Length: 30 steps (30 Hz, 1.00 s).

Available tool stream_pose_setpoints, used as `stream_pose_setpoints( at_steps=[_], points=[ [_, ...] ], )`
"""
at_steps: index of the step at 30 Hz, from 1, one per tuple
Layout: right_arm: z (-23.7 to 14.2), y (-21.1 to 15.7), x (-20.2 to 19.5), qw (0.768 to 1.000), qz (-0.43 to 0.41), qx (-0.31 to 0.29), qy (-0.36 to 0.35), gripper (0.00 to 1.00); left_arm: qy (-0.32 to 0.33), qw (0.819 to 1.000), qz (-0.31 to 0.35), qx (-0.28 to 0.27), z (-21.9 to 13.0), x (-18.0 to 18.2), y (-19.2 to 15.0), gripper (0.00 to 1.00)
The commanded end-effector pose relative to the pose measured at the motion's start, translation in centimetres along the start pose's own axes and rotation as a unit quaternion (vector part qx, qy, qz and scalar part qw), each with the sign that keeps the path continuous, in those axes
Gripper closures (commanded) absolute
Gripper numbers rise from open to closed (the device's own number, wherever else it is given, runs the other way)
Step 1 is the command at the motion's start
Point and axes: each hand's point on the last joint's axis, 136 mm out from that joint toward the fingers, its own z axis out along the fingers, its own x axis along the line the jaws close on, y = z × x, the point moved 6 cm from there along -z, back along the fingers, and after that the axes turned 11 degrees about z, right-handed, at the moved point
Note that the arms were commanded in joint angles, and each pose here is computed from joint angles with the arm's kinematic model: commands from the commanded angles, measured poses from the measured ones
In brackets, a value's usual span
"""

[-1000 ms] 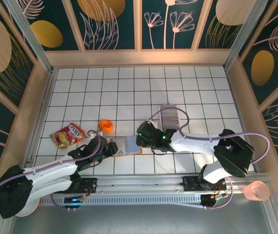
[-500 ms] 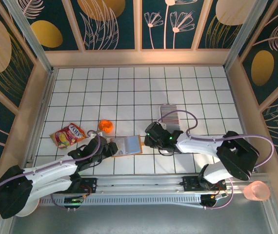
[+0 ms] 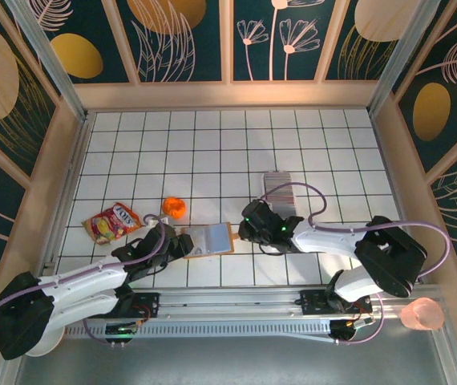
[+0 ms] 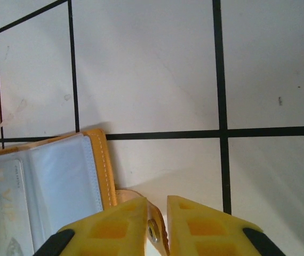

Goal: Put the credit cards into the card holder

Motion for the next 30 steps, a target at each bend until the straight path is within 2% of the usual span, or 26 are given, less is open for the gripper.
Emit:
stream_pose_setpoints(
  at_steps=[1, 7, 19, 24, 30],
  points=[
    [-0.3, 0.2, 0.1, 1.000, 0.007, -0.003, 0.018, 0.85, -0.002, 1.000, 0.002, 0.027, 0.2, 0.2, -0.9, 0.59],
    [-0.5, 0.0, 0.1, 1.000, 0.010, -0.003, 0.027, 1.00, -0.021, 1.000, 0.005, 0.022, -0.1, -1.1, -0.1, 0.60],
    [0.0, -1.1, -0.3, 1.000, 0.009, 0.005, 0.017, 1.00, -0.123, 0.992, 0.008, -0.007, -1.6, -5.3, 2.3, 0.60],
    [0.1, -1.3, -0.4, 1.000, 0.008, 0.007, 0.019, 1.00, -0.174, 0.984, 0.012, -0.024, -2.1, -7.6, 3.7, 0.60],
    [0.1, -1.4, 0.1, 1.000, 0.005, 0.005, 0.026, 1.00, -0.198, 0.980, 0.020, -0.009, -0.5, -9.0, 3.9, 0.62]
  ],
)
